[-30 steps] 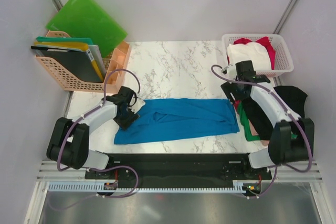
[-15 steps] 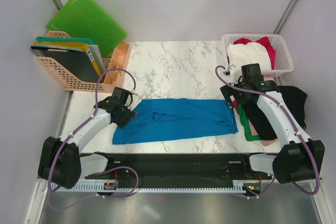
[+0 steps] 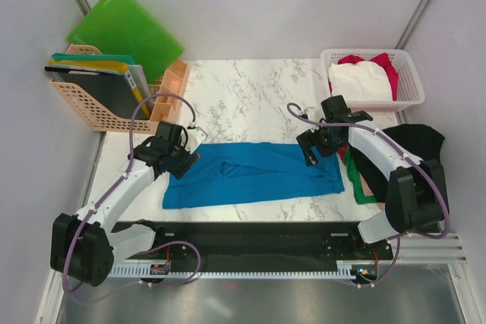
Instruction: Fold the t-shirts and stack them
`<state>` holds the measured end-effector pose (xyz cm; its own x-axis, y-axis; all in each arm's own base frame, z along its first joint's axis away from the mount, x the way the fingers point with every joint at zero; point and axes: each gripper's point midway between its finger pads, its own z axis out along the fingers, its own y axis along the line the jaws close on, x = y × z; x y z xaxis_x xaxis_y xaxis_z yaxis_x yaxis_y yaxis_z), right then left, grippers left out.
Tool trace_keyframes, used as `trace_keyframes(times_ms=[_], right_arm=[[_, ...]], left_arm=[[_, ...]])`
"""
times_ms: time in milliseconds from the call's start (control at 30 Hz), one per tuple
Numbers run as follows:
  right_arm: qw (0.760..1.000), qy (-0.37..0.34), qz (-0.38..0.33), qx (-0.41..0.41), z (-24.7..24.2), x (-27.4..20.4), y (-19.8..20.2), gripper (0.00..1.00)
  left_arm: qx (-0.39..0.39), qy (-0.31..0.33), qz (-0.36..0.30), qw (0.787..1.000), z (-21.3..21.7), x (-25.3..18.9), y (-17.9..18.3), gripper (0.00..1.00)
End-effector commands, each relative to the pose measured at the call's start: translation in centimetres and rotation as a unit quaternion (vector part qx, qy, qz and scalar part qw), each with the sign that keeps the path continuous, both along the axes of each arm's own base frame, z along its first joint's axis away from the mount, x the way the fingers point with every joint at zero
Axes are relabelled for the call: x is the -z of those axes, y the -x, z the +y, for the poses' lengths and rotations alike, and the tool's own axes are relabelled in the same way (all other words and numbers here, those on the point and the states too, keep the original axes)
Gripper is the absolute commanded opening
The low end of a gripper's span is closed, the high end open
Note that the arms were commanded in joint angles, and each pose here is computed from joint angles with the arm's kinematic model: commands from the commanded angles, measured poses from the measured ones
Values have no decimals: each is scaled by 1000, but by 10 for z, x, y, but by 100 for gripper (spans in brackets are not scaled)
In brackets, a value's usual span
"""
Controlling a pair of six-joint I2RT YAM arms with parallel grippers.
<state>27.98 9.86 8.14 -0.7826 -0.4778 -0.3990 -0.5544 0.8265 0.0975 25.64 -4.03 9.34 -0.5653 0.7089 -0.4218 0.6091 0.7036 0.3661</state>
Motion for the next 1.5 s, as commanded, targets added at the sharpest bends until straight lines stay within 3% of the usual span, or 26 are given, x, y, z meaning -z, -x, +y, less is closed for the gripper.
trace_keyframes(times_ms=[0, 233, 700, 733, 1200, 1467], right_arm=[[999, -22, -30, -9, 17, -15, -21, 94], [999, -15, -7, -40, 41, 6, -26, 94], [994, -18, 0, -106, 86, 30, -26, 98], [993, -18, -1, -120, 94, 29, -23, 98], [968, 9, 8, -249, 185, 56, 2, 98], [964, 48, 20, -261, 168, 75, 17, 98]], left_arm=[[19, 26, -19, 999, -15, -15, -17, 77], [74, 115, 49, 989, -63, 13, -20, 77], [71, 88, 119, 986, -59, 76, -12, 80], [70, 87, 123, 986, -57, 79, -11, 100], [58, 65, 133, 987, -46, 94, -1, 100], [59, 58, 145, 986, -41, 101, 10, 100]])
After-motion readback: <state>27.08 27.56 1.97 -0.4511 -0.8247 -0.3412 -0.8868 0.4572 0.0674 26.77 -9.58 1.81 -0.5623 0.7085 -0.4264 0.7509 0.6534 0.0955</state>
